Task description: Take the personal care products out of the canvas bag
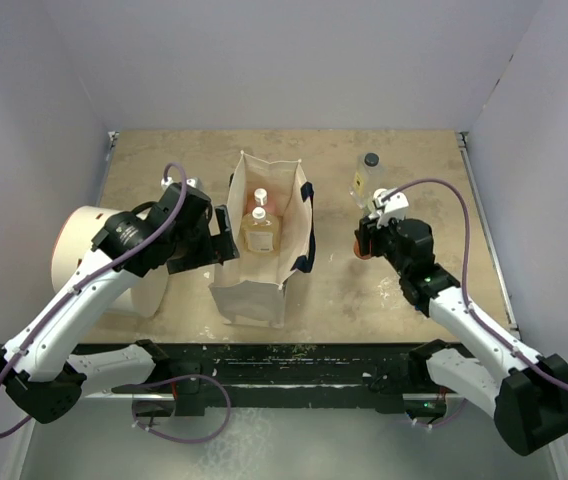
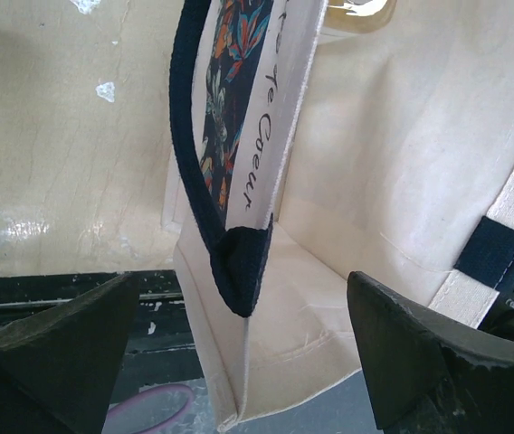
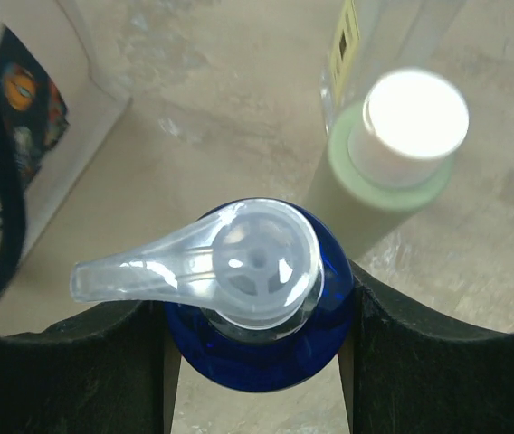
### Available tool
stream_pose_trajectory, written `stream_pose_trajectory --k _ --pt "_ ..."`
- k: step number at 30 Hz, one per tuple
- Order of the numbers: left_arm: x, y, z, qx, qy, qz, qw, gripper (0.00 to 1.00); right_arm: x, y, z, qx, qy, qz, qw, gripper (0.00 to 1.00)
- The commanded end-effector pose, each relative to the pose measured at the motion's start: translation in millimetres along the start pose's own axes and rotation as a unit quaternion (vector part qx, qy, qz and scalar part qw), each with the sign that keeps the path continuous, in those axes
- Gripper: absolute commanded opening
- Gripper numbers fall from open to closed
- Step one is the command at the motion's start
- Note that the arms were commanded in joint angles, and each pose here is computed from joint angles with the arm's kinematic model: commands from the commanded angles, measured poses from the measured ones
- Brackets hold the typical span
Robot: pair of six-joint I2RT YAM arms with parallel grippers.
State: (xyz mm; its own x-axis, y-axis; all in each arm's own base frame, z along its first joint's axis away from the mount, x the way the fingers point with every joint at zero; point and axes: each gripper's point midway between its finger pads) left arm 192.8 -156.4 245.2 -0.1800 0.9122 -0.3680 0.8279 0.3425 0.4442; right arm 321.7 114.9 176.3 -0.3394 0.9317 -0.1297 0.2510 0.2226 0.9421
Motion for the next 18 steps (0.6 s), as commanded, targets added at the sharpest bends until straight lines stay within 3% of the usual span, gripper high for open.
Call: stream_pose_trajectory --k 1,14,18 --pt "-6 12 -7 -0.021 -0.01 0.011 1.0 0.99 -26 60 2 -0.15 -0.062 0.057 0.985 0.0" --pt "2 20 -17 -0.031 0.009 0.039 0.999 0.99 -87 8 32 -0.098 -0.183 0.078 0.975 0.0" --pt "2 21 -18 -0.032 0.013 0.046 0.998 0.99 -82 8 38 -0.087 -0.164 0.07 0.98 0.0"
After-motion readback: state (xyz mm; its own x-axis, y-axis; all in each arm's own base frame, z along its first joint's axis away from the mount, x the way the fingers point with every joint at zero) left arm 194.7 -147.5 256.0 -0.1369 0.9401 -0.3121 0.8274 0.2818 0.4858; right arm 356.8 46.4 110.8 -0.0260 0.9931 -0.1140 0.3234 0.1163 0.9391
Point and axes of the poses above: each gripper's point midway between its finger pads, its own z axis out along the fingers, its own x axis along the line the jaws close on, y = z × x, and after that the axes turned 5 degrees about -z, right-handed
